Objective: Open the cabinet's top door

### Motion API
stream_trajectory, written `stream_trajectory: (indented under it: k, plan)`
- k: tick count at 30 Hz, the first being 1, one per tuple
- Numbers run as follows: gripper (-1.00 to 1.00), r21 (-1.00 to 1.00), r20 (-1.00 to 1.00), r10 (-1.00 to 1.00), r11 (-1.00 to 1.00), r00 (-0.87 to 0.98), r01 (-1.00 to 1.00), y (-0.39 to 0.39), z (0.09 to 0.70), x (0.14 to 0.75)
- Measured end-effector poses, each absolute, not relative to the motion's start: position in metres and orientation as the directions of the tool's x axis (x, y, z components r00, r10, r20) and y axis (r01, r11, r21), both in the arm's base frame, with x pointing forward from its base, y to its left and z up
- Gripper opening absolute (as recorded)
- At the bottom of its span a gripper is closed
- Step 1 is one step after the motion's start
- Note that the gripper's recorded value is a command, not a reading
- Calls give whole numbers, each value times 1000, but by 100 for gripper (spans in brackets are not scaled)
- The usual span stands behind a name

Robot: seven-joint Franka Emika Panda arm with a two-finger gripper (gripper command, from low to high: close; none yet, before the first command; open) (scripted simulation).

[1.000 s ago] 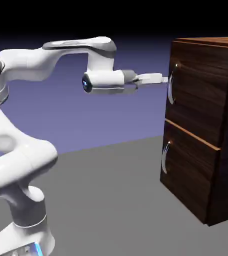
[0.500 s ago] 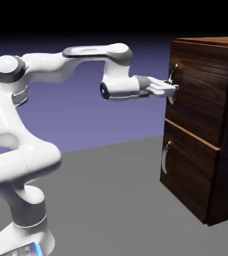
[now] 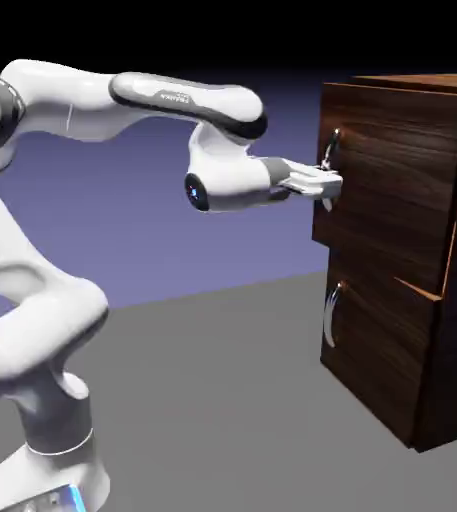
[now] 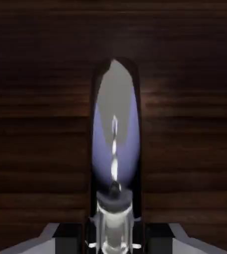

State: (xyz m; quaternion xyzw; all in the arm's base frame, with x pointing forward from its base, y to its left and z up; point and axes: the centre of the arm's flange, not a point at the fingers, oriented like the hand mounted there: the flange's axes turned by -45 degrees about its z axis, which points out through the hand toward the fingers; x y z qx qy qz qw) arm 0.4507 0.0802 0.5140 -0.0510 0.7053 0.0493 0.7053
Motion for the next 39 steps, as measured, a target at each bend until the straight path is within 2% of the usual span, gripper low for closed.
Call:
stream_trajectory:
  k: [10, 20, 39]
  plan:
    - [-100, -2, -1000, -2, 979, 1, -204, 68, 514, 436]
    - [-100, -2, -1000, -2, 925, 0, -381, 28, 514, 398]
    - [-100, -1, -1000, 0, 696, 1, -718, -81, 514, 343]
